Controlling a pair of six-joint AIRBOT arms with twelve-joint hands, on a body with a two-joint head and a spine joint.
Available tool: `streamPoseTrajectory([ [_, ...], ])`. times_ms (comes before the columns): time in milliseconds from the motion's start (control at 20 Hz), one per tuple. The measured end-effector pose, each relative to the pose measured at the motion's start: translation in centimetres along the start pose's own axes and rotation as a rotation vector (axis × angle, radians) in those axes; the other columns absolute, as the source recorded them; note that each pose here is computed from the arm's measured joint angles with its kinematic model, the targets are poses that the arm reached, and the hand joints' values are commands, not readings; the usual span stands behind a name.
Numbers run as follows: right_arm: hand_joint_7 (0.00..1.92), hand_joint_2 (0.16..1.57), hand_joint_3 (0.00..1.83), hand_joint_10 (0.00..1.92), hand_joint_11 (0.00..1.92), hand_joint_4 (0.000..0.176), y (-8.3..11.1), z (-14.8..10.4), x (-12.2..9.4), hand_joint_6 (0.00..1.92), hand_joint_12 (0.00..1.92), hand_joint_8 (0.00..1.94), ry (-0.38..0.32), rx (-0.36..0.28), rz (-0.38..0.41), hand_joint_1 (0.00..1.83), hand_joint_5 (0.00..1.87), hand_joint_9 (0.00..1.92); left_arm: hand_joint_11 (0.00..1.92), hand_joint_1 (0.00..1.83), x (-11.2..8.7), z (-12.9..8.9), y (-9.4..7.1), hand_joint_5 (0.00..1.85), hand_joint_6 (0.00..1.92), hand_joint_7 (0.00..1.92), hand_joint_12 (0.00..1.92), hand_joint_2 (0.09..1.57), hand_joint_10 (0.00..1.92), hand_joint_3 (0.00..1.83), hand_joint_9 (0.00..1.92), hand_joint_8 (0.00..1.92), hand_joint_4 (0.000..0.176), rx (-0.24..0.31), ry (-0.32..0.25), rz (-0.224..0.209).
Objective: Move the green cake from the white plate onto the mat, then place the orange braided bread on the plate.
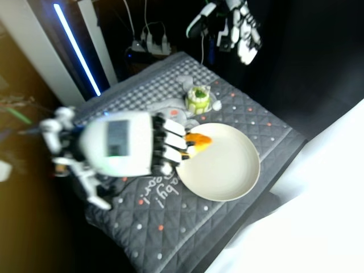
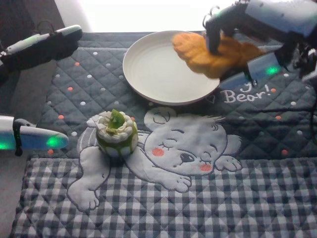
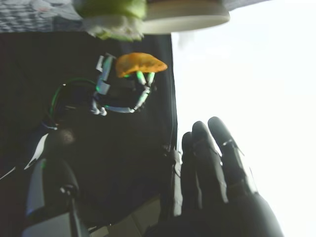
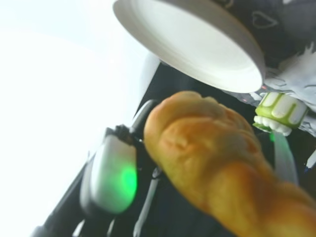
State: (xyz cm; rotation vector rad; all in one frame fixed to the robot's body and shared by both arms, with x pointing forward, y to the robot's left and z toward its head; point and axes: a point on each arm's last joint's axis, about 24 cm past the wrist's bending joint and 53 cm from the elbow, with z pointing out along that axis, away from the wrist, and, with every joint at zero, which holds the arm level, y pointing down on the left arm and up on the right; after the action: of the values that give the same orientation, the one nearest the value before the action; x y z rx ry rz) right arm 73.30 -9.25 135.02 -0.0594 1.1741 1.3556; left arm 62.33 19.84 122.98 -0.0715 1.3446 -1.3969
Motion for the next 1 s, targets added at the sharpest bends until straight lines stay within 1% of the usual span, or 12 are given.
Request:
streamPoseTrajectory([
  [100,0.99,1.12,0.00,1.20,1.17,0.000,0.0,1.3,-1.5,1.02,1.54,1.05,-0.043,-0.005,-0.002,1.26,0.93,1.23,0.00,0.84,0.1,0.2,-0.3,0.13,0.01,0.22,0.70,0.75,0.01,0.00,0.29,0.00,0.118,0.013,0.005,-0.004],
  [150,1.06,1.13,0.00,1.39,1.22,0.000,-0.3,1.8,-1.7,1.04,1.62,1.12,-0.053,0.000,0.001,1.18,0.93,1.24,0.00,0.80,0.2,0.2,-0.3,0.13,0.00,0.18,0.66,0.79,0.00,0.00,0.24,0.00,0.093,0.018,0.012,0.001],
  [400,0.91,1.15,0.00,1.76,1.21,0.000,-1.6,5.2,1.3,1.07,1.91,1.65,-0.043,0.035,0.087,1.16,0.90,1.13,0.00,0.79,1.4,0.8,0.7,0.16,0.01,0.15,0.70,0.86,0.00,0.01,0.22,0.00,0.054,0.026,0.025,-0.040],
  [500,0.77,1.24,0.00,1.56,0.89,0.000,-2.3,5.8,1.7,1.04,1.84,1.62,-0.044,0.056,0.104,1.21,0.74,0.85,0.00,0.83,1.3,0.9,0.5,0.12,0.00,0.16,0.79,0.85,0.01,0.00,0.26,0.00,0.035,0.035,0.028,-0.032],
  [600,0.79,1.20,0.00,1.40,0.75,0.000,-2.9,5.8,1.9,1.10,1.52,1.33,-0.040,0.077,0.110,1.35,0.70,0.92,0.00,0.86,1.0,1.4,0.2,0.08,0.00,0.17,0.74,0.84,0.01,0.00,0.28,0.00,0.055,0.056,0.013,-0.035],
  [700,0.77,1.20,0.00,1.21,0.73,0.000,-3.4,5.8,1.7,1.50,1.06,1.13,-0.041,0.090,0.104,1.35,0.65,0.91,0.00,0.80,1.1,1.5,-0.2,0.08,0.00,0.15,0.77,0.89,0.01,0.01,0.27,0.00,0.070,0.070,0.017,-0.038],
  [750,0.79,1.18,0.00,1.11,0.69,0.000,-3.8,5.7,1.5,1.44,1.52,1.07,-0.041,0.103,0.101,1.45,0.69,0.91,0.00,0.81,1.3,1.5,-0.3,0.05,0.00,0.16,0.78,0.89,0.01,0.01,0.29,0.00,0.066,0.073,0.024,-0.039],
  [800,0.78,1.18,0.00,1.11,0.69,0.000,-4.3,5.6,1.3,1.40,1.62,1.08,-0.046,0.120,0.104,1.47,0.69,0.91,0.00,0.81,1.4,1.5,-0.3,0.01,0.00,0.17,0.77,0.88,0.01,0.00,0.30,0.00,0.070,0.076,0.023,-0.045],
  [850,0.79,1.19,0.00,1.20,0.70,0.000,-4.3,5.6,1.3,1.38,1.22,1.21,-0.045,0.121,0.105,1.37,0.61,0.95,0.00,0.81,1.4,1.5,-0.2,0.03,0.01,0.17,0.79,0.87,0.01,0.00,0.31,0.00,0.067,0.074,0.022,-0.047],
  [900,0.69,1.18,0.01,1.29,0.69,0.000,-4.2,5.7,1.6,0.61,1.02,1.31,-0.037,0.116,0.106,1.45,0.55,0.89,0.00,0.79,1.4,1.5,-0.2,0.01,0.00,0.17,0.80,0.86,0.01,0.00,0.31,0.00,0.073,0.074,0.020,-0.052],
  [950,0.52,1.18,0.01,0.52,0.44,0.000,-4.0,5.9,2.0,0.18,0.81,0.52,-0.032,0.113,0.110,1.23,0.40,0.62,0.00,0.79,1.5,1.6,-0.2,0.00,0.00,0.16,0.83,0.85,0.01,0.00,0.32,0.00,0.080,0.075,0.021,-0.054],
  [1000,0.47,1.18,0.00,0.18,0.28,0.014,-3.8,6.1,2.5,0.04,0.69,0.16,-0.024,0.109,0.114,1.12,0.31,0.52,0.00,0.80,1.6,1.6,-0.2,0.00,0.00,0.13,0.79,0.85,0.00,0.00,0.29,0.00,0.079,0.075,0.021,-0.061],
])
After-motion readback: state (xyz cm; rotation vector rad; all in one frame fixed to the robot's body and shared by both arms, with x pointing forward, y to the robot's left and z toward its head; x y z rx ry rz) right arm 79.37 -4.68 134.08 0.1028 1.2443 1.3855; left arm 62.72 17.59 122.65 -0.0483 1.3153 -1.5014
